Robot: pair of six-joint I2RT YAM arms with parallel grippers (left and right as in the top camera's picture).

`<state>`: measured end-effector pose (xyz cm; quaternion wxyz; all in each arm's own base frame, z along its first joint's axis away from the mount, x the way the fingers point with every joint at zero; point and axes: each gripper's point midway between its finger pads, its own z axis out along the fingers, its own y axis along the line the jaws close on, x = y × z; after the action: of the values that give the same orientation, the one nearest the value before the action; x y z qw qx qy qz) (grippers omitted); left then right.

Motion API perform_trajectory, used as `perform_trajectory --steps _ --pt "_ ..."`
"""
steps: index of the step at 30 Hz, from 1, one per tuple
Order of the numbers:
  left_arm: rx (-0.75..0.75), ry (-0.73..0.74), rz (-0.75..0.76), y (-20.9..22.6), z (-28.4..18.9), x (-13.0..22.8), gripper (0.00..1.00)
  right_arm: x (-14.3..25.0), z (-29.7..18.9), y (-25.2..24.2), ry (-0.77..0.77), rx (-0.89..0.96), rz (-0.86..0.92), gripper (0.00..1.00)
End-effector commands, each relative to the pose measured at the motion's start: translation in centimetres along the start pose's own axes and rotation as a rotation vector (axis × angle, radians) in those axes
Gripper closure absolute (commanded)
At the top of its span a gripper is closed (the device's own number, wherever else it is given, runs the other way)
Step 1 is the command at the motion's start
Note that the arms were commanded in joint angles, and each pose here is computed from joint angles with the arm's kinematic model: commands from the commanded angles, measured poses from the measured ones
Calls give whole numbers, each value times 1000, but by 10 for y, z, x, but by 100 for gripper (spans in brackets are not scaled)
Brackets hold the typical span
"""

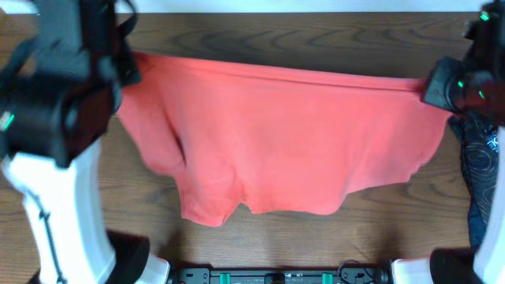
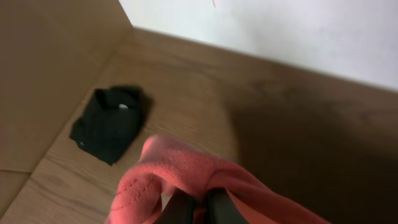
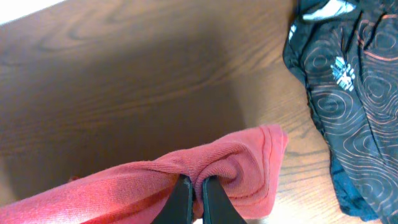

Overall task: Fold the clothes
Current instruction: 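Lower the stretched T-shirt flat onto the table and release both grippers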

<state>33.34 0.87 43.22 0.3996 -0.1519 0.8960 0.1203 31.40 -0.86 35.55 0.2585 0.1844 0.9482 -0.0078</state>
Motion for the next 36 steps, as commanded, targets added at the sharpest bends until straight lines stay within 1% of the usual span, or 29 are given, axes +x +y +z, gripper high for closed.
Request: perform_trajectory --steps 1,10,16,20,24,30,36 --pt "-48 74 15 -4 25 8 94 -11 26 -11 22 100 20 98" --pt "-114 249 117 -42 107 31 94 -11 101 -1 191 169 -10 98" --pt "-150 343 172 -62 154 51 94 -12 137 5 244 189 -20 99" --pt "-163 379 194 -73 180 61 94 -13 155 7 264 196 -23 98" --pt "-157 362 184 -86 202 61 94 -22 173 14 240 182 -21 99" --pt "-123 281 153 -107 231 47 94 -48 205 29 155 138 -62 99" --pt "-103 242 167 -122 255 42 94 -76 242 53 58 48 -76 98"
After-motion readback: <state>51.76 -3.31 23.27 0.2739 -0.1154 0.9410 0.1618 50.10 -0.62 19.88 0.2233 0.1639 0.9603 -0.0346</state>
